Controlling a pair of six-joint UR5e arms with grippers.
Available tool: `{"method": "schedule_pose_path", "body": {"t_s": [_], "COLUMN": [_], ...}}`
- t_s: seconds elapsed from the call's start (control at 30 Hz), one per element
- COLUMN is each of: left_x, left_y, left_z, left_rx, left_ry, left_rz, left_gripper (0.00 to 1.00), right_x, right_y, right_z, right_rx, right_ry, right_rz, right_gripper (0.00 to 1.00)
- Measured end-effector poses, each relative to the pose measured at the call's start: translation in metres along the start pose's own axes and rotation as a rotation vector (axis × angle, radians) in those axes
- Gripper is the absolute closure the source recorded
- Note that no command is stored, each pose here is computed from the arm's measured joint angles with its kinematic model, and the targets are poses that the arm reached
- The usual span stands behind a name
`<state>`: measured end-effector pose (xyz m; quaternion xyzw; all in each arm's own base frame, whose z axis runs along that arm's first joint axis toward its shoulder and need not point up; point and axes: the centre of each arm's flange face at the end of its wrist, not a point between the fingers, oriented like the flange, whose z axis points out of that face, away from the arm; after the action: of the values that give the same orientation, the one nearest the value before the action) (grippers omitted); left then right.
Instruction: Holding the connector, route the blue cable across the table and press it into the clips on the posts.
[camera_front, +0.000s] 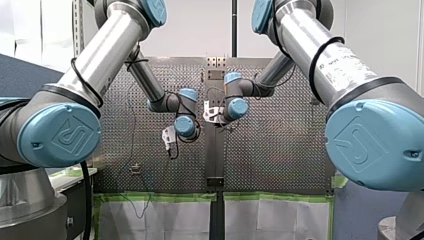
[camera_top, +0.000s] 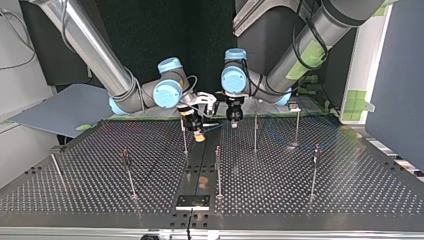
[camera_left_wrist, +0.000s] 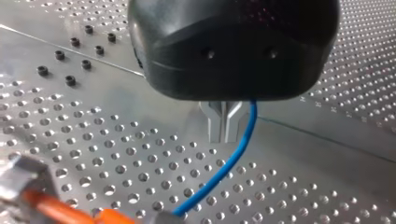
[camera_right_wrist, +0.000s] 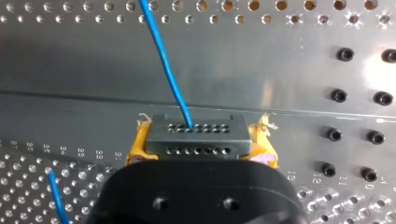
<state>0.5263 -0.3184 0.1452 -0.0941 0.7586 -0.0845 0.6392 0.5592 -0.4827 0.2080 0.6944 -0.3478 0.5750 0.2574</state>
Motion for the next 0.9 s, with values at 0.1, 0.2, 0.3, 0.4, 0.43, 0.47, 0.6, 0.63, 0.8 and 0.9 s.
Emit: {"method": "schedule_pose_path", "body": {"t_s": [0.1, 0.2, 0.3, 0.4, 0.43, 0.47, 0.6, 0.63, 0.8, 0.9], "left_x": [-0.0002, -0.0002, 0.0002, 0.0007, 0.001, 0.0012, 0.0013, 0.0012, 0.0014, 0.0016], "left_y": [0.0002, 0.0006, 0.0007, 0.0001, -0.0003, -0.0008, -0.0022, -0.0025, -0.0033, -0.0037], "left_z": [-0.0002, -0.0004, -0.001, -0.002, -0.0024, -0.0029, -0.0049, -0.0054, -0.0079, -0.0093], "left_rx": [-0.002, -0.005, -0.006, -0.006, -0.006, -0.007, -0.017, -0.021, -0.044, -0.056], "left_ry": [0.001, 0.001, 0.006, 0.009, 0.01, 0.011, 0.006, 0.004, -0.005, -0.008], "left_rz": [-0.001, -0.004, -0.004, -0.001, 0.0, 0.001, 0.004, 0.005, 0.01, 0.011], "left_gripper": [0.93, 0.52, 0.27, 0.18, 0.28, 0.37, 0.71, 0.8, 0.99, 0.99], "right_x": [0.0, 0.0002, 0.0003, 0.0003, 0.0003, 0.0003, 0.0003, 0.0004, 0.0005, 0.0006], "right_y": [0.0004, 0.0015, 0.0021, 0.0022, 0.0022, 0.0023, 0.0027, 0.0031, 0.0036, 0.0039], "right_z": [0.0001, 0.0003, 0.0004, 0.0004, 0.0004, 0.0004, 0.0005, 0.0005, 0.0007, 0.0007], "right_rx": [-0.001, -0.002, -0.003, -0.003, -0.003, -0.003, -0.004, -0.004, -0.005, -0.005], "right_ry": [0.0, 0.0, 0.001, 0.0, 0.0, 0.0, 0.0, 0.001, 0.001, 0.001], "right_rz": [0.001, 0.001, 0.002, 0.002, 0.002, 0.002, 0.003, 0.003, 0.003, 0.002], "right_gripper": [1.0, 1.0, 1.0, 1.0, 1.0, 1.0, 1.0, 1.0, 1.0, 1.0]}}
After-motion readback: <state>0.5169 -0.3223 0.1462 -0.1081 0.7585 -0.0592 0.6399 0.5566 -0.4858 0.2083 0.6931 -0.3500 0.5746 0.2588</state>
